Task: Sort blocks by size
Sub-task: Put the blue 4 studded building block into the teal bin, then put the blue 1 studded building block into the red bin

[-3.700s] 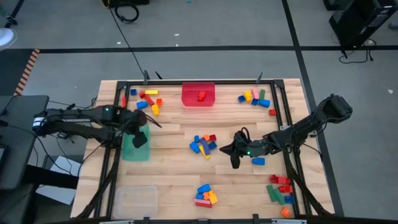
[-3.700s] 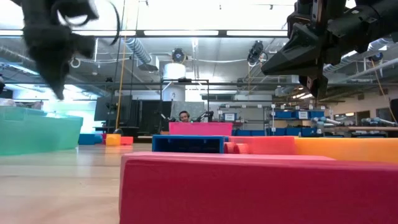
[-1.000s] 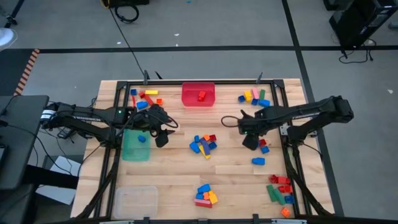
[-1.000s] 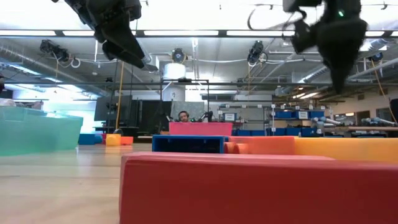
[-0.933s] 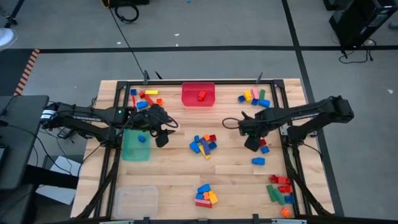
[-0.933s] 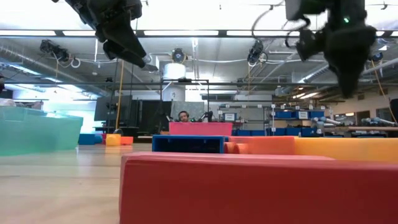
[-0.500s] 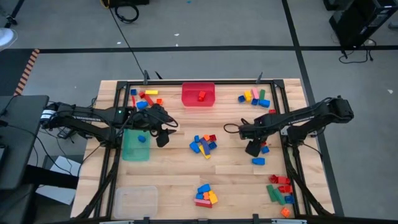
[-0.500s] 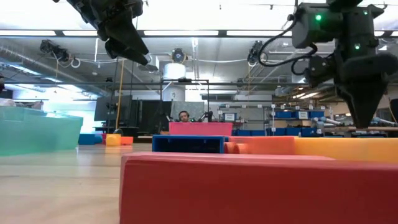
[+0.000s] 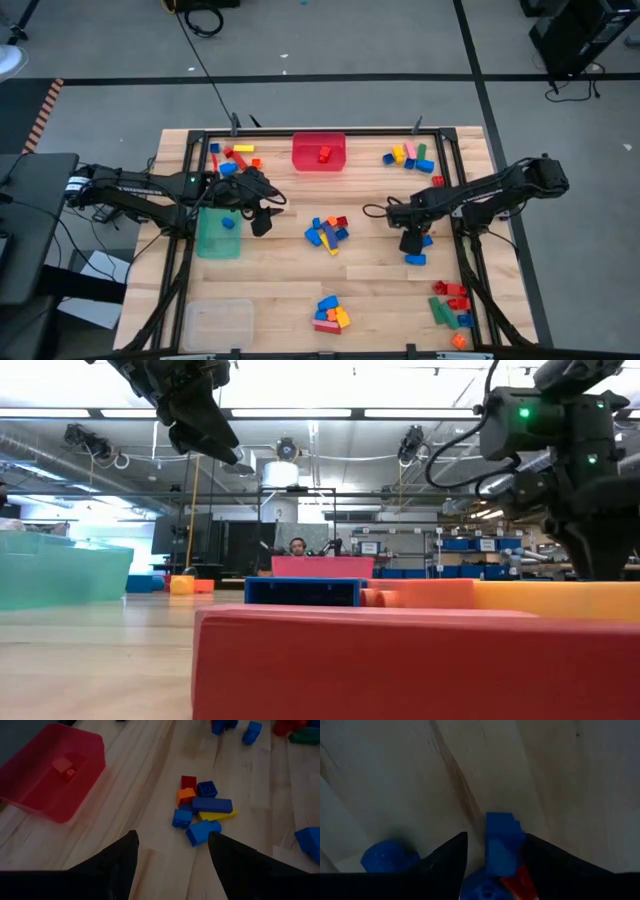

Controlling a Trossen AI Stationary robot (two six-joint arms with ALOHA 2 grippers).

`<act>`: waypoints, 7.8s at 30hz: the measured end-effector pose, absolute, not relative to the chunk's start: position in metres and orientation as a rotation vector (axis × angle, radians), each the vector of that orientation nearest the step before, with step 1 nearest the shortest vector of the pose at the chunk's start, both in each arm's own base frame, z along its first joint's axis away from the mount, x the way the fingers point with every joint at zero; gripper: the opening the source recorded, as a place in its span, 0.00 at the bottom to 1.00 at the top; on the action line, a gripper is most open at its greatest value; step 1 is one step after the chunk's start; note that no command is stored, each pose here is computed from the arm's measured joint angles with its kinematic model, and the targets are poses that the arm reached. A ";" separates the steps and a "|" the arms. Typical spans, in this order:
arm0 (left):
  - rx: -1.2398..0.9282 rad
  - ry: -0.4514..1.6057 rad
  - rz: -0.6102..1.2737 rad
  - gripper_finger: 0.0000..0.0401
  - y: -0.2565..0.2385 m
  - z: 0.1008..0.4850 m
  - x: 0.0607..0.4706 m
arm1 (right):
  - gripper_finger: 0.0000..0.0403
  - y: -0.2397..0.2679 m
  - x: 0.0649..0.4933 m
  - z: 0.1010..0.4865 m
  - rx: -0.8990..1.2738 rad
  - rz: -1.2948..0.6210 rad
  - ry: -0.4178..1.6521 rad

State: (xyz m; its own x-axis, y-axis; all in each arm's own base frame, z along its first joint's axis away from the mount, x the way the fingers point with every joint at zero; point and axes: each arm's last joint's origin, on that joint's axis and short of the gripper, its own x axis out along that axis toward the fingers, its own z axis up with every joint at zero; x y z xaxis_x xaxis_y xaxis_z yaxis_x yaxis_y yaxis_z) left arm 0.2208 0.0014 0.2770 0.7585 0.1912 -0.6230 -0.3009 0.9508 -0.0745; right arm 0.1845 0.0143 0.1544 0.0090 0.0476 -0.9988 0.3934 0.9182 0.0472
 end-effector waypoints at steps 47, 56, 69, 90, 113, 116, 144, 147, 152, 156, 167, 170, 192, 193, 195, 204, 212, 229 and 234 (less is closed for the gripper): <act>0.031 0.399 0.196 0.62 0.001 0.300 0.237 | 0.27 0.013 0.266 0.283 0.541 -0.277 0.269; 0.389 0.168 0.154 0.62 0.000 0.311 0.266 | 0.27 0.011 0.271 0.300 0.596 -0.177 0.108; 0.601 0.011 0.167 0.62 -0.007 0.305 0.304 | 0.27 0.010 0.272 0.309 0.628 -0.096 0.042; 0.607 0.009 0.108 0.57 -0.010 0.309 0.346 | 0.27 0.005 0.272 0.305 0.620 -0.090 0.087; 0.433 0.057 0.144 0.41 -0.009 0.306 0.345 | 0.45 -0.002 0.271 0.303 0.589 -0.143 0.091; 0.325 0.118 0.169 0.41 -0.007 0.305 0.339 | 0.48 -0.007 0.269 0.304 0.590 -0.162 0.089; -0.649 1.086 0.620 0.42 -0.005 0.269 0.150 | 0.48 -0.010 0.258 0.270 0.652 -0.303 0.432; -0.679 1.147 0.671 0.45 -0.007 0.252 0.145 | 0.48 -0.010 0.258 0.270 0.653 -0.303 0.432; -0.718 1.231 0.752 0.49 -0.008 0.227 0.136 | 0.48 -0.010 0.258 0.270 0.665 -0.306 0.430; -0.748 1.268 0.773 0.51 -0.009 0.215 0.132 | 0.48 -0.010 0.258 0.270 0.671 -0.307 0.429; -0.750 1.261 0.765 0.55 -0.009 0.216 0.133 | 0.48 -0.010 0.258 0.270 0.670 -0.307 0.430; -0.745 1.245 0.748 0.55 -0.009 0.223 0.134 | 0.48 -0.010 0.258 0.270 0.669 -0.307 0.430; -0.206 0.750 0.233 0.54 -0.011 0.298 0.186 | 0.51 -0.006 0.275 0.273 0.573 -0.269 0.342; -0.188 0.737 0.218 0.54 -0.011 0.299 0.187 | 0.51 -0.004 0.279 0.274 0.566 -0.265 0.350; -0.173 0.739 0.210 0.54 -0.011 0.298 0.188 | 0.51 0.001 0.291 0.278 0.539 -0.261 0.382; -0.136 0.754 0.214 0.54 -0.010 0.297 0.188 | 0.51 0.017 0.364 0.282 0.390 -0.270 0.705; -0.194 0.770 0.253 0.54 -0.009 0.296 0.183 | 0.51 0.030 0.418 0.246 0.346 -0.242 0.929; -0.166 0.829 0.255 0.54 -0.008 0.297 0.164 | 0.51 0.061 0.456 0.189 0.540 -0.360 1.081; -0.167 0.834 0.253 0.54 -0.008 0.297 0.164 | 0.50 0.058 0.451 0.225 0.537 -0.372 0.993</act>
